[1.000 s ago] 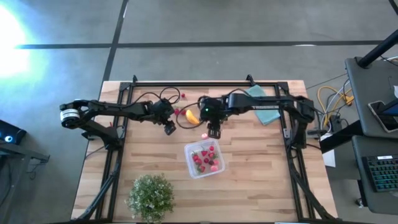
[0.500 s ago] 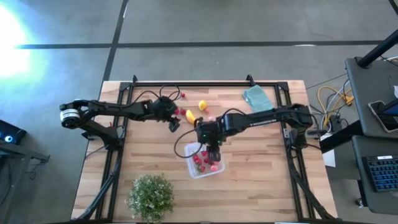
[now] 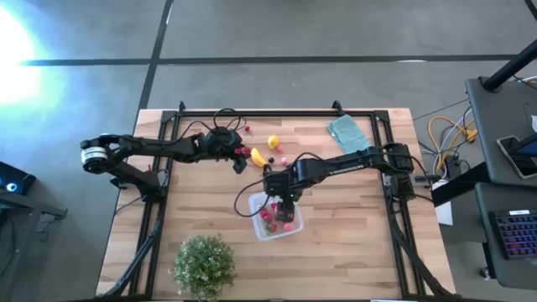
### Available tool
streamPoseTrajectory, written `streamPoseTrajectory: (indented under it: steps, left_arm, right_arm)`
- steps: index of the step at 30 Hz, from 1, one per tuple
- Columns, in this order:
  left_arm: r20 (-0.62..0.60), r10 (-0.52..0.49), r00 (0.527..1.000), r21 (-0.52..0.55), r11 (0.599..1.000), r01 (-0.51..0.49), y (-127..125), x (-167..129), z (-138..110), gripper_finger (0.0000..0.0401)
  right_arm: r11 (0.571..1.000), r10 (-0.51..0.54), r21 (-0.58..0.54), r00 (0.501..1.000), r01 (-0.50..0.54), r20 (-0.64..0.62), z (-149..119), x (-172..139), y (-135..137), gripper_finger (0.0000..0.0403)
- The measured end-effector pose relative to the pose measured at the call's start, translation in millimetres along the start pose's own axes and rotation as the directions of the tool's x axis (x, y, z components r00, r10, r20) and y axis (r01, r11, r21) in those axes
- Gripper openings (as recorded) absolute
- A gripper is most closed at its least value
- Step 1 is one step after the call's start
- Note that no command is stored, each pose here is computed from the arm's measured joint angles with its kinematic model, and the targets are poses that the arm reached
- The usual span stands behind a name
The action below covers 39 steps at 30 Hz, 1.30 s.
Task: Pick and placing Produce into tupperware
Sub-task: Put the peach into the transparent bin
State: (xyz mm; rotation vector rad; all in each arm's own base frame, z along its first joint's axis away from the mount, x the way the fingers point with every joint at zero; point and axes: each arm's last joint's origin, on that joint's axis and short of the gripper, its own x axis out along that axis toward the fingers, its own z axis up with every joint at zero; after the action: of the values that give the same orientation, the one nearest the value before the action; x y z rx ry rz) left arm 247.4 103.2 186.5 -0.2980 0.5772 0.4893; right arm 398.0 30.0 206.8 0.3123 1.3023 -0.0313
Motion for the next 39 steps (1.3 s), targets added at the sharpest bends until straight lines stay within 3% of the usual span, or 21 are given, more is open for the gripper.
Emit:
streamPoseTrajectory:
  steps: [4, 8, 13, 16, 21, 24, 29, 36, 39]
  left_arm:
    - [0.0, 0.0, 1.0, 0.0, 1.0, 0.0, 0.0, -0.1, 0.5, 0.0224]
    - [-0.002, 0.0, 1.0, 0.0, 1.0, 0.0, 0.1, 0.0, -0.2, 0.0224]
    - [-0.002, 0.001, 1.0, 0.0, 1.0, -0.001, 0.2, 0.0, -0.4, 0.0224]
    - [-0.002, 0.0, 1.0, 0.0, 1.0, 0.0, 0.1, 0.0, -0.4, 0.0224]
    - [-0.002, 0.001, 1.0, 0.0, 1.0, -0.001, 0.2, 0.0, -0.5, 0.0224]
    - [0.013, -0.003, 1.0, -0.001, 1.0, 0.003, -0.2, 0.0, 0.9, 0.0224]
    - [0.026, -0.039, 0.999, -0.001, 0.999, 0.039, -2.2, -1.0, 2.5, 0.0224]
    - [0.038, -0.251, 0.967, 0.011, 0.968, 0.25, -9.7, -7.4, 8.7, 0.0224]
    - [0.049, -0.283, 0.958, 0.017, 0.959, 0.282, -10.9, -10.6, 10.8, 0.0224]
  right_arm:
    - [0.998, -0.066, 0.022, 0.996, 0.065, 0.064, 1.0, -16.2, -3.0, 0.0221]
    - [0.984, -0.105, 0.157, 0.988, 0.086, 0.117, 4.7, -33.9, -17.9, 0.0226]
    - [0.893, -0.081, 0.45, 0.991, 0.023, 0.11, 12.0, -42.2, -56.8, 0.0225]
    - [0.88, -0.102, 0.473, 0.988, 0.036, 0.113, 15.3, -43.7, -77.2, 0.0224]
    - [0.951, -0.12, 0.299, 0.985, 0.077, 0.128, 17.1, -46.7, -87.7, 0.0224]
    - [0.97, -0.187, 0.179, 0.973, 0.162, 0.133, 17.1, -47.0, -88.9, 0.0224]
    - [0.97, -0.238, 0.075, 0.961, 0.229, 0.137, 17.9, -46.1, -91.6, 0.0224]
    - [0.96, -0.246, -0.103, 0.961, 0.26, 0.13, 16.9, -45.5, -100.2, 0.0224]
    - [0.951, -0.235, -0.179, 0.966, 0.251, 0.105, 12.7, -40.7, -106.2, 0.0224]
